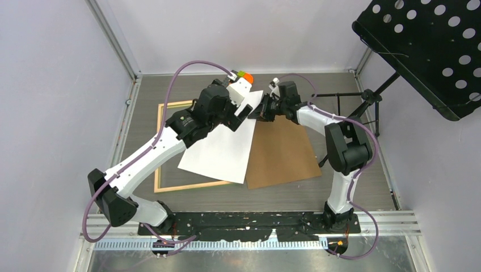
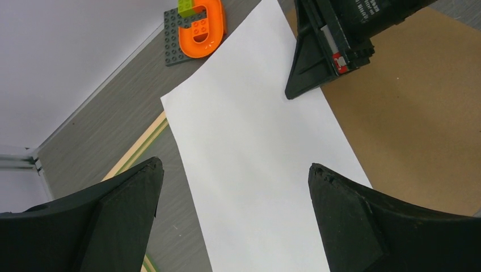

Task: Put the photo into the frame
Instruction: Turn over the photo from the photo frame.

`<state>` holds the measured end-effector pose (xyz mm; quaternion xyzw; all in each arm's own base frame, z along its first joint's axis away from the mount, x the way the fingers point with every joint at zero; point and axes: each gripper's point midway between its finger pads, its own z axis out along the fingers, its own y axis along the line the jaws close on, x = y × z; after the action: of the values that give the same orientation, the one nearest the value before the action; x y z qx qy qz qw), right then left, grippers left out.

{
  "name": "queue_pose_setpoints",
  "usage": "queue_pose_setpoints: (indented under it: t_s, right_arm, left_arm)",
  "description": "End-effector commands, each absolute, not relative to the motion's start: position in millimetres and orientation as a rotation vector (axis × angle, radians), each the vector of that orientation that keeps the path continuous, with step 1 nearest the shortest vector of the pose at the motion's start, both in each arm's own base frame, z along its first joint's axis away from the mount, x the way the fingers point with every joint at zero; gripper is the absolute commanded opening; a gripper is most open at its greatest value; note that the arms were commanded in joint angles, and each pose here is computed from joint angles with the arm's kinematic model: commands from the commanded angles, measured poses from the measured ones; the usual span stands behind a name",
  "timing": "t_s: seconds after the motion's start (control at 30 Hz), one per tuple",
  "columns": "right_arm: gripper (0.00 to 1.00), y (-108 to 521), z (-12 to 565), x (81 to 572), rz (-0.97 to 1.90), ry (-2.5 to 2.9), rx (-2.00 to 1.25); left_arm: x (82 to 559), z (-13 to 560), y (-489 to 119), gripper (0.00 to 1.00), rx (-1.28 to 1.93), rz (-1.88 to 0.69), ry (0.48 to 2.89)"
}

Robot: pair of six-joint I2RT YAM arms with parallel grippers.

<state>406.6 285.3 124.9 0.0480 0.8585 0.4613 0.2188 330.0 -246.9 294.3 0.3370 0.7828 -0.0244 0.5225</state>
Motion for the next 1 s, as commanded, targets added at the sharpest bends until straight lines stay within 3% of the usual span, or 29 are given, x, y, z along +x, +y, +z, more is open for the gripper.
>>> queue_pose_setpoints:
  t_s: [0.0, 0.97]
  right_arm:
    - [0.06, 303.7, 128.7, 409.0, 1.293, 2.414, -0.003]
    - [0.06, 381.4, 100.1, 435.1, 1.159, 2.515, -0.435]
  left_arm:
    - [328.7, 313.9, -239.2, 1.0, 0.772, -0.075, 1.833]
    - [332.8, 307.8, -230.6, 1.0, 0.793, -0.06, 1.866]
